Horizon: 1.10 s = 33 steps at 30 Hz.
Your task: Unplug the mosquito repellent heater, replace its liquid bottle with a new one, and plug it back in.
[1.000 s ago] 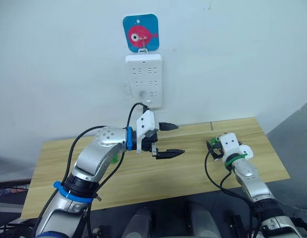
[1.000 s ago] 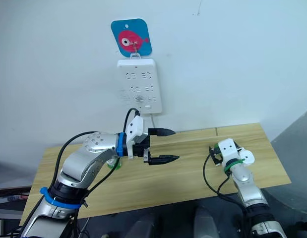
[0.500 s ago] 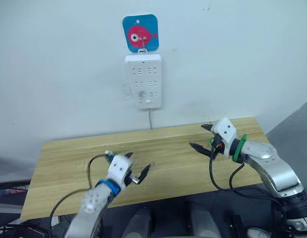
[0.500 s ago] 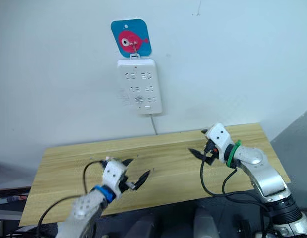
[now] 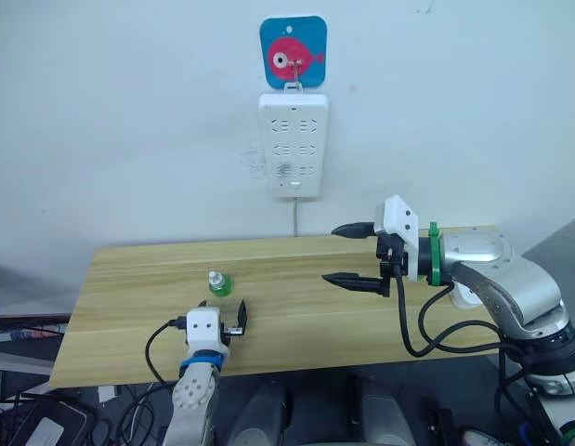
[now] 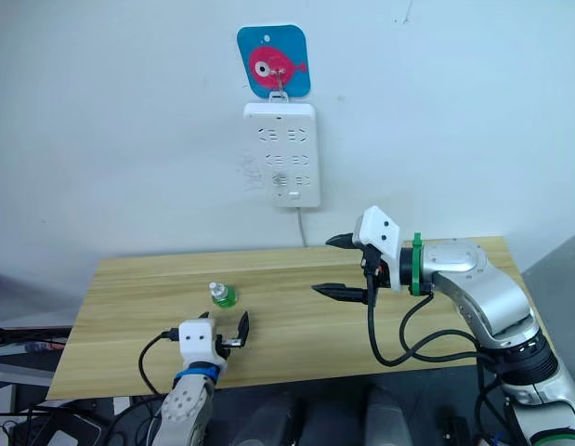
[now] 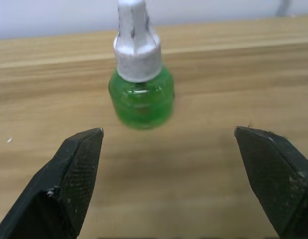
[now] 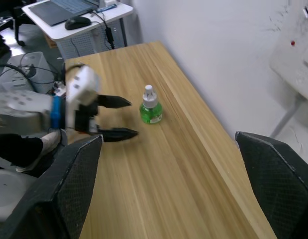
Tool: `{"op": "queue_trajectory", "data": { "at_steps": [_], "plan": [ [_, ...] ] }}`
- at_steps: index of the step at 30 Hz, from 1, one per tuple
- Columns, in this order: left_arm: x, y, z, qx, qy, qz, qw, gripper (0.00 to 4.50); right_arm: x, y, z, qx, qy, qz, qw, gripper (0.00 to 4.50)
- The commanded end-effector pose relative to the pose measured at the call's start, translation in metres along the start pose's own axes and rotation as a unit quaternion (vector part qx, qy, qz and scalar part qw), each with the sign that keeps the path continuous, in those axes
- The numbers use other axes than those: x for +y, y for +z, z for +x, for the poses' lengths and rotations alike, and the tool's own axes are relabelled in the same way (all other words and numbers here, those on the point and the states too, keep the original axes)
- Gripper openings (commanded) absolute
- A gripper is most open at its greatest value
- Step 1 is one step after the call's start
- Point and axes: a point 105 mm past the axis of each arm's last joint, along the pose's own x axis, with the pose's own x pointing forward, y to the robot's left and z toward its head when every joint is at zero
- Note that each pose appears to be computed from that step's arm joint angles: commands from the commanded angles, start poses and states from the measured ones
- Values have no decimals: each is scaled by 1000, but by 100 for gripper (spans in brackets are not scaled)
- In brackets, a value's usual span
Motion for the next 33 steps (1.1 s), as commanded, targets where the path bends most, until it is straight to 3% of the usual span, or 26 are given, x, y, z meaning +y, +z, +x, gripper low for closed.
{"op": "queue_trajectory", "data": {
  "at_steps": [1, 11, 16, 19, 24, 30, 33],
  "plan": [
    [6, -1, 12, -13, 15, -3, 1000, 450, 1, 15, -5, -14, 4, -15, 1000, 447],
    [13, -4, 36, -16, 31, -11, 999, 450, -2, 21, -10, 1, 3, -41, 999, 447],
    [11, -7, 37, -18, 24, -12, 999, 450, -1, 45, -6, -33, 18, -40, 998, 447],
    [12, -8, 36, -17, 28, -11, 999, 392, 0, 53, -4, -46, 22, -37, 998, 450],
    [14, -8, 34, -20, 31, -10, 999, 235, -1, 58, 0, -55, 21, -33, 998, 450],
    [9, 2, 35, -37, -4, 28, 999, 222, -4, 50, 1, -50, 8, -34, 998, 450],
    [-25, 32, 40, -74, -130, 76, 986, 222, -5, 38, -7, -44, -6, -27, 999, 450]
  ]
}}
